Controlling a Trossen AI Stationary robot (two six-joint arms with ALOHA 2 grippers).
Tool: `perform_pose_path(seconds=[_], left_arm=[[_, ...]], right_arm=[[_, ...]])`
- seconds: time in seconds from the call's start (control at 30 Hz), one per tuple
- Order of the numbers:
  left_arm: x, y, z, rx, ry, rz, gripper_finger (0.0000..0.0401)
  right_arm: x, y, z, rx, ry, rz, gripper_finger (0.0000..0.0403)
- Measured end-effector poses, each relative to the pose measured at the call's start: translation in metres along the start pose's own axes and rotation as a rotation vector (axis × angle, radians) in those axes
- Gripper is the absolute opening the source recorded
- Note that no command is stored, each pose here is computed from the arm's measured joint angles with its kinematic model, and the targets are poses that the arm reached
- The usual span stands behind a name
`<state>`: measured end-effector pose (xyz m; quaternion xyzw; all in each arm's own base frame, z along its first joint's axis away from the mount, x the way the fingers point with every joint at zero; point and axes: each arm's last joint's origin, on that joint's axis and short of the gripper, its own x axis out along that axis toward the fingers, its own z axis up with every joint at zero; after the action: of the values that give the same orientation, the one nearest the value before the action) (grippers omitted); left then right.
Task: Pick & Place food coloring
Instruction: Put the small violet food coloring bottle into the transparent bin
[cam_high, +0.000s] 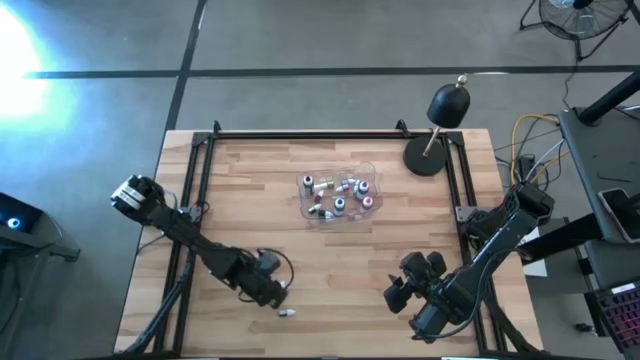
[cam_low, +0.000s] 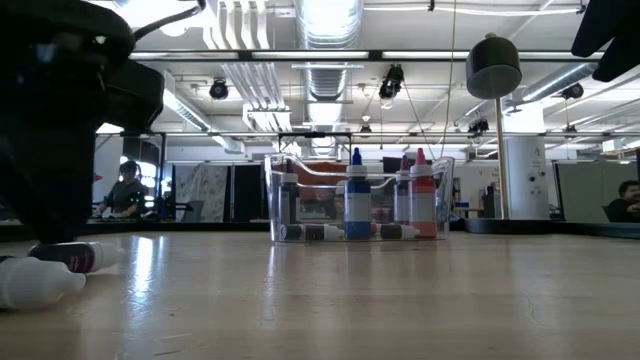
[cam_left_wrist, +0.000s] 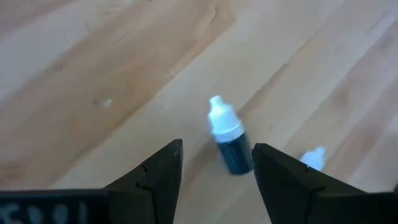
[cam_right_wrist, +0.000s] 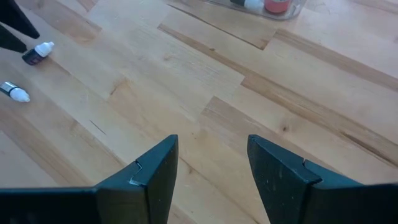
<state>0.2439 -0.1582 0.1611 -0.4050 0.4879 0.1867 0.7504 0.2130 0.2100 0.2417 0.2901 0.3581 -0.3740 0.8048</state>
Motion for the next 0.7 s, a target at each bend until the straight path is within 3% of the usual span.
perform_pose_path(seconds=[0.3,0.7], left_arm=[[0.013,0.001,0.000,-0.149,-0.079,0.025,0.0172],[0.019,-0.011,0.001,-0.117,-0.088,0.101,0.0172]], right_arm=[[0.000,0.000,0.000,0.015,0.000,0.000,0.0187],[0.000,0.000,0.000,0.014,0.000,-0.001,0.0187]])
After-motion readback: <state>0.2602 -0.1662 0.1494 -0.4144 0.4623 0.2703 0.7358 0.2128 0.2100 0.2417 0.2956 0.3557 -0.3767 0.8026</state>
